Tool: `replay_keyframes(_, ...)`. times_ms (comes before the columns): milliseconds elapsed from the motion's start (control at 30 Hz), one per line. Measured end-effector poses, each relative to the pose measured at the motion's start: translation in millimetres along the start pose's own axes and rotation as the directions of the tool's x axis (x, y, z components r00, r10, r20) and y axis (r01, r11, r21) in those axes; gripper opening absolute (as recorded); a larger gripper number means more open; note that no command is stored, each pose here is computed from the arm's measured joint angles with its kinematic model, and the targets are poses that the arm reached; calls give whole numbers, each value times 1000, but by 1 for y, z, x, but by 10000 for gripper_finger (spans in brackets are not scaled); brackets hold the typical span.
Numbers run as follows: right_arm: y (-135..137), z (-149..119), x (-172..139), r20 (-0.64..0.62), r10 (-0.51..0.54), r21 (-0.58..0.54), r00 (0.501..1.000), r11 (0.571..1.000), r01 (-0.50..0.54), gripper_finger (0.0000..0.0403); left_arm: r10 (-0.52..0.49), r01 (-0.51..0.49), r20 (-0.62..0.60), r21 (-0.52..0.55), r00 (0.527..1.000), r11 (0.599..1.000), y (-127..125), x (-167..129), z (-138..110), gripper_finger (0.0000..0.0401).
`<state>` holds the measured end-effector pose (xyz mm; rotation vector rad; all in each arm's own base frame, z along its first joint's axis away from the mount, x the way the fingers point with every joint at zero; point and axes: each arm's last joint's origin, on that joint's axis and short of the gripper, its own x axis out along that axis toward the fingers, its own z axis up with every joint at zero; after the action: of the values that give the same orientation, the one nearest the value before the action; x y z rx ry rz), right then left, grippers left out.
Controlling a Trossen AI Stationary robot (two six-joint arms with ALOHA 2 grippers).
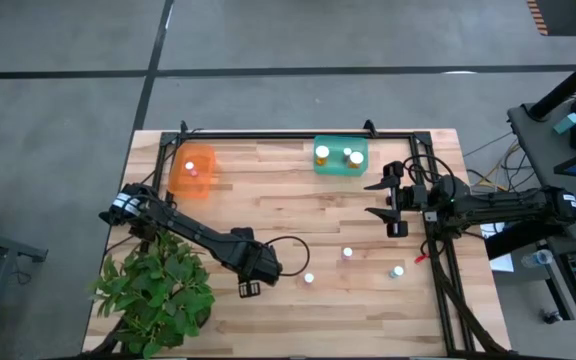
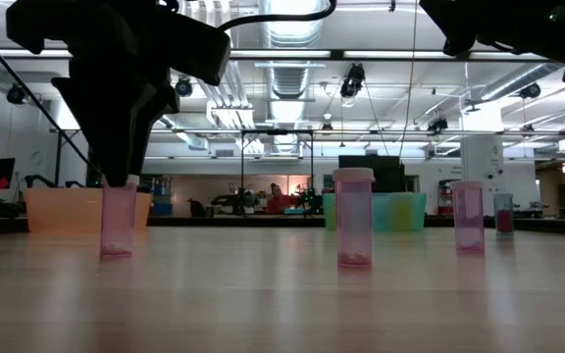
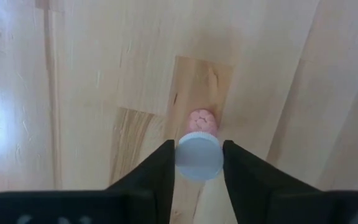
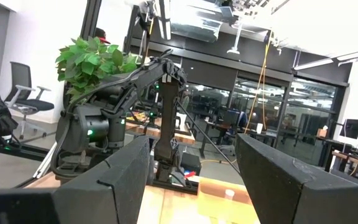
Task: Pick and place medicine bottles into bin by pill shape (circle, oval)
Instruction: Put the pink tablet bottle into the orange bin
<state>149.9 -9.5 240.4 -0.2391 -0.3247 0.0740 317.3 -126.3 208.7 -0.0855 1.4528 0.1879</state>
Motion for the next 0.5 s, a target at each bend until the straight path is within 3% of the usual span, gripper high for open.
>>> replay_keyframes(333, 0, 0, 0, 0, 0, 0, 1000, 1000, 0, 226, -14, 14, 16, -1, 1000, 1000, 0, -5, 3, 95)
replay_keyframes(500, 0, 0, 0, 0, 0, -1, 1000, 1000, 0, 226, 5, -4, 27, -20, 1000, 1000, 14, -19, 5, 94)
